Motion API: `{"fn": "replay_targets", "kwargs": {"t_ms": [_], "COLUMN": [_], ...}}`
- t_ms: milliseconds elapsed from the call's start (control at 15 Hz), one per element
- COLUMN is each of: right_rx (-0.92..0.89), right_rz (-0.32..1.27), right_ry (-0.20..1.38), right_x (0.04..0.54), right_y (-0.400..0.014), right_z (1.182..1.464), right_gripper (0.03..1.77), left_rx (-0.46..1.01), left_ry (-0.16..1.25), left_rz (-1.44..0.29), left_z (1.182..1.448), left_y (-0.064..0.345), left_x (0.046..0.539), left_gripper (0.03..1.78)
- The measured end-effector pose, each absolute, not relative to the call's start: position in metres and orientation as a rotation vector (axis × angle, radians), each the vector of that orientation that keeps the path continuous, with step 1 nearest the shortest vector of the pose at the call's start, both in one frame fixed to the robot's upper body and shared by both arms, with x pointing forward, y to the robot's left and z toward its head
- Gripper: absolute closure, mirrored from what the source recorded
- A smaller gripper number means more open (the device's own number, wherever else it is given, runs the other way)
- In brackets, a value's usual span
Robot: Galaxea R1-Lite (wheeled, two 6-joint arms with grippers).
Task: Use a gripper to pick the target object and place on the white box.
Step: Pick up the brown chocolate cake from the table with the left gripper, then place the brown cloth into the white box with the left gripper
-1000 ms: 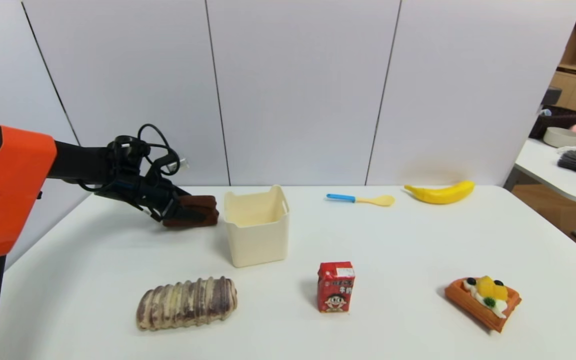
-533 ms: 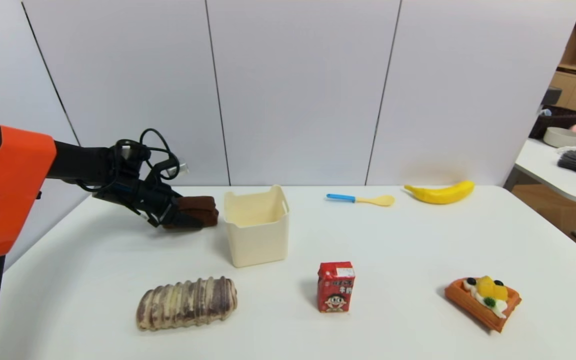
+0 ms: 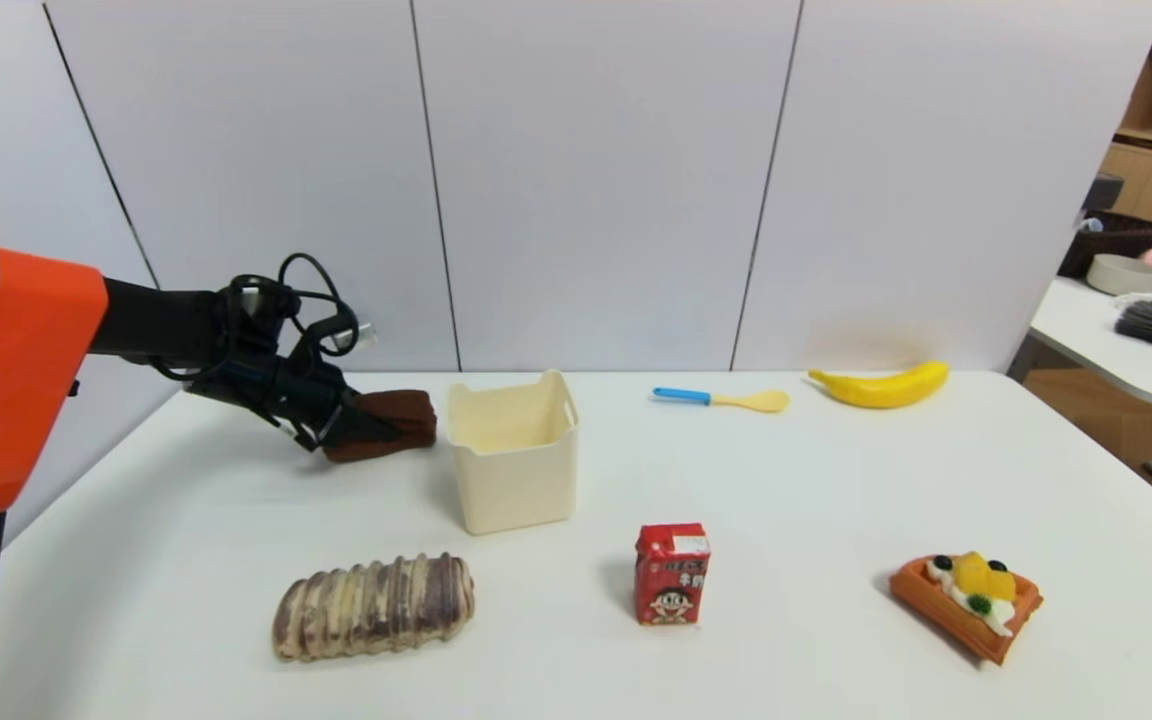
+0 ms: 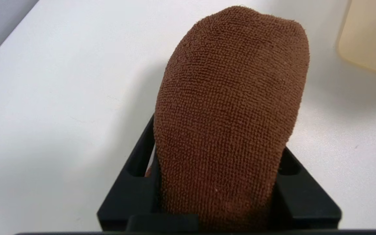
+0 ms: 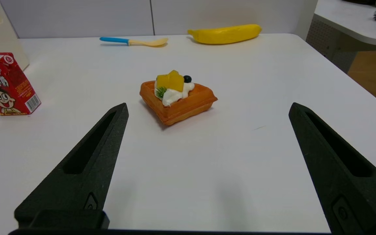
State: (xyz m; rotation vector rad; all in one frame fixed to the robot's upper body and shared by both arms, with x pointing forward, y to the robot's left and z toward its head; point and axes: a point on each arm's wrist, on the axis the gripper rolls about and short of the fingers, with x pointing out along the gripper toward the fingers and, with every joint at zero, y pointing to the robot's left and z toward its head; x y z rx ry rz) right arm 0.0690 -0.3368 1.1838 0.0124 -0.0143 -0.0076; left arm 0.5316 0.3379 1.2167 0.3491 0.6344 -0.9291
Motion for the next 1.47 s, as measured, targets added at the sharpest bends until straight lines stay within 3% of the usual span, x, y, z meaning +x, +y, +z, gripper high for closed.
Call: {"fn": "replay_targets", "kwargs": {"t_ms": [67,333,733,1000,1467], "right_rx": [0.012,0.012,0.012,0.012,0.012], "right_rz": [-0.008,-0.008,-0.008,-0.008,-0.008], "right_ry": [-0.014,-0.014,-0.014,-0.015,-0.014], "right_x": [0.069,0.069,0.069,0.069,0.069], "right_y": [-0.337,-0.337,-0.337,-0.337,-0.337], "right_z": [1.184,1.184,1.184,1.184,1.184], "right_gripper": [0.10,0.10,0.10,0.10,0.10], "left_rx": [0.352,0.380,0.462,0.504,0.434], "left_ry": [0.630,0.586,0.479,0.376,0.261], "left_rz": [-0.927,-0.913,-0.924,-0.998,-1.173], "left_z": [1.219,1.246,1.321,1.362,1.385], "left_y": [0.338,0.338,0.325,0.291,0.232], "left_x": [0.531,0.521,0.476,0.446,0.423], "left_gripper": [1.24,1.24,1.24,1.24,1.24]}}
